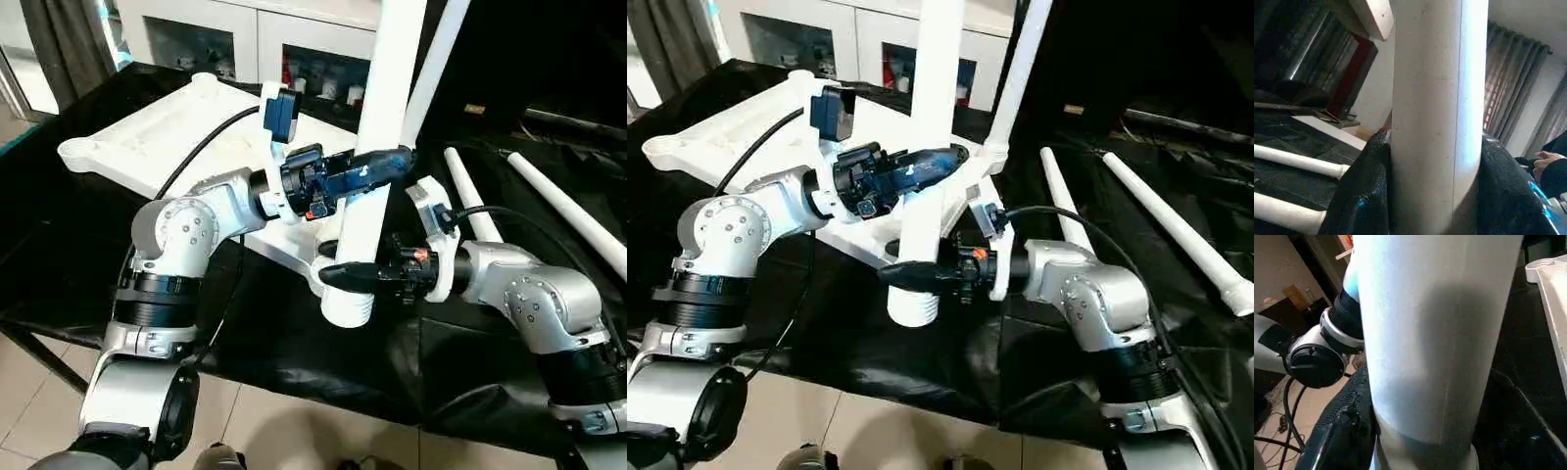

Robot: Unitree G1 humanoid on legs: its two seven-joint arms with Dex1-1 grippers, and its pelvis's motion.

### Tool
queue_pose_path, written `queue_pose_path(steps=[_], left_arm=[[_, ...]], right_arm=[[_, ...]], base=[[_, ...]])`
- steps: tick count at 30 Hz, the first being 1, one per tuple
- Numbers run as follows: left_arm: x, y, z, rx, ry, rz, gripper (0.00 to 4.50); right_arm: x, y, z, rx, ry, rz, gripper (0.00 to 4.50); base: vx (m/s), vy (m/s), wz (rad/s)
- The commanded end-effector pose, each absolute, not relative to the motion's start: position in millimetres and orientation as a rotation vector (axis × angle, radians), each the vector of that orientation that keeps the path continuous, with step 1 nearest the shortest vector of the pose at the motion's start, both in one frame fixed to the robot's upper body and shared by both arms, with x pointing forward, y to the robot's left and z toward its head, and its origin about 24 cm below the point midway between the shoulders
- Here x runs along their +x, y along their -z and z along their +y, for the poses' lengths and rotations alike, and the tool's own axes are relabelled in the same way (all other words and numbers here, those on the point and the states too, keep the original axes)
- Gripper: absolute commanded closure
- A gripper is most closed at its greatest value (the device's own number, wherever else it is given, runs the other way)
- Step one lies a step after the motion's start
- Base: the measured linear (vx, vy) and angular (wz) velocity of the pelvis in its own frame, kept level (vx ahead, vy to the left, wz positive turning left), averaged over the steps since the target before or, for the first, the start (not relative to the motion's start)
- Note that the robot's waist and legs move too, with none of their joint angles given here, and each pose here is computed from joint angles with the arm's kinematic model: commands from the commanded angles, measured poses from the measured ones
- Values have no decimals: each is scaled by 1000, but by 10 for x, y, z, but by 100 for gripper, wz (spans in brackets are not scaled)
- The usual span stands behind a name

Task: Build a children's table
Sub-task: Pick table leg

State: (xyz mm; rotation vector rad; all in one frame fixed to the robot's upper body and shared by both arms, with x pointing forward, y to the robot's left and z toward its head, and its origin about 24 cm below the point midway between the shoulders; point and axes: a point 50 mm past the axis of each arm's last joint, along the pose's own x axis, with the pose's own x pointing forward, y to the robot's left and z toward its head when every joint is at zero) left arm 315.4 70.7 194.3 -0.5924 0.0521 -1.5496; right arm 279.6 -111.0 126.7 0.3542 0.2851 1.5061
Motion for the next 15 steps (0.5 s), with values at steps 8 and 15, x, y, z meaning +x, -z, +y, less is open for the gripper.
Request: queue_pose_path(steps=[8, 15], left_arm=[[3269, -2062, 619, -502, 1279, -32, 174], [3466, -2126, 635, -472, 986, -42, 193]], right_arm=[[2955, -1275, -1111, 289, -1308, 235, 255], [3030, -1243, -1097, 244, -1226, 231, 257]], base=[[0, 0, 0], [0, 0, 0]])
